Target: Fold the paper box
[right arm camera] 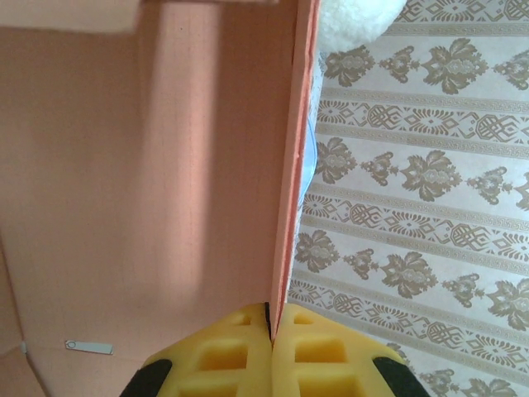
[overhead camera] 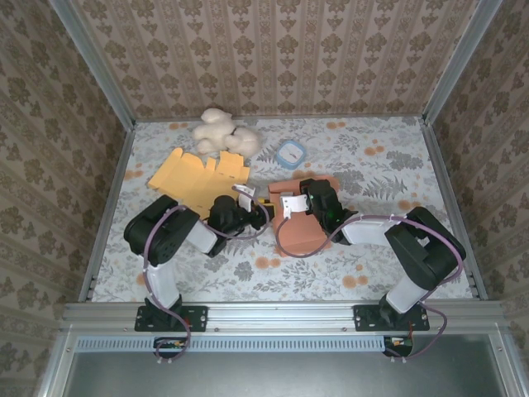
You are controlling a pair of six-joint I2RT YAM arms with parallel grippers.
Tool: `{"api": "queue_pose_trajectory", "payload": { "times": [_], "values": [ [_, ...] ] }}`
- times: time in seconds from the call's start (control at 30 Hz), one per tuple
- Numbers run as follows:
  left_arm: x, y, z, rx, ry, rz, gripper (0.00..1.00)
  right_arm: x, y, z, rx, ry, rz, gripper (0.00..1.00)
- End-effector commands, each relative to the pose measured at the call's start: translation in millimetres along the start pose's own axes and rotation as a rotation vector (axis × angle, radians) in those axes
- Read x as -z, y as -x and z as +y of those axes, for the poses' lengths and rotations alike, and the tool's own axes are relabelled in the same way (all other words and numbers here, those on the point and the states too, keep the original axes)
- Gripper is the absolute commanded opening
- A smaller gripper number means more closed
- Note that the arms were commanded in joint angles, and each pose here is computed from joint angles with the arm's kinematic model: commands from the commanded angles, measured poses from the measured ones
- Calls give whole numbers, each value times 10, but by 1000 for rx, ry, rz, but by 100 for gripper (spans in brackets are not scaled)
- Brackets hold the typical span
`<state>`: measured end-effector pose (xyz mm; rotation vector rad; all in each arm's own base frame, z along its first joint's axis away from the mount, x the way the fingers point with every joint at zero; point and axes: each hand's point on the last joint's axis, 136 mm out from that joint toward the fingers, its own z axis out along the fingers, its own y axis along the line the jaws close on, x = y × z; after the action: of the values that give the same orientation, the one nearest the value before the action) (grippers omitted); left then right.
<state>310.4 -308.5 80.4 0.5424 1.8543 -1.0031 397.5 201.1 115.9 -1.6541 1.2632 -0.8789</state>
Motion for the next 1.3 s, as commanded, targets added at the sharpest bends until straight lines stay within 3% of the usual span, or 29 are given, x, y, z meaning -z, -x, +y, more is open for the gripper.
{"api": "queue_pose_trajectory", "payload": {
  "times": [0.0,0.77,1.07,1.27],
  "values": [
    [-12,115,50,-39,77,-40,43,53,59,91,6,39,-19,0],
    [-155,142,300,-118,275,-99,50,78,90,125,-3,49,-23,0],
    [-118,144,382,-158,413,-114,34,65,78,119,-12,45,-14,0],
    [-27,155,465,-158,477,-127,18,98,104,-13,-74,9,-31,0]
  ]
}}
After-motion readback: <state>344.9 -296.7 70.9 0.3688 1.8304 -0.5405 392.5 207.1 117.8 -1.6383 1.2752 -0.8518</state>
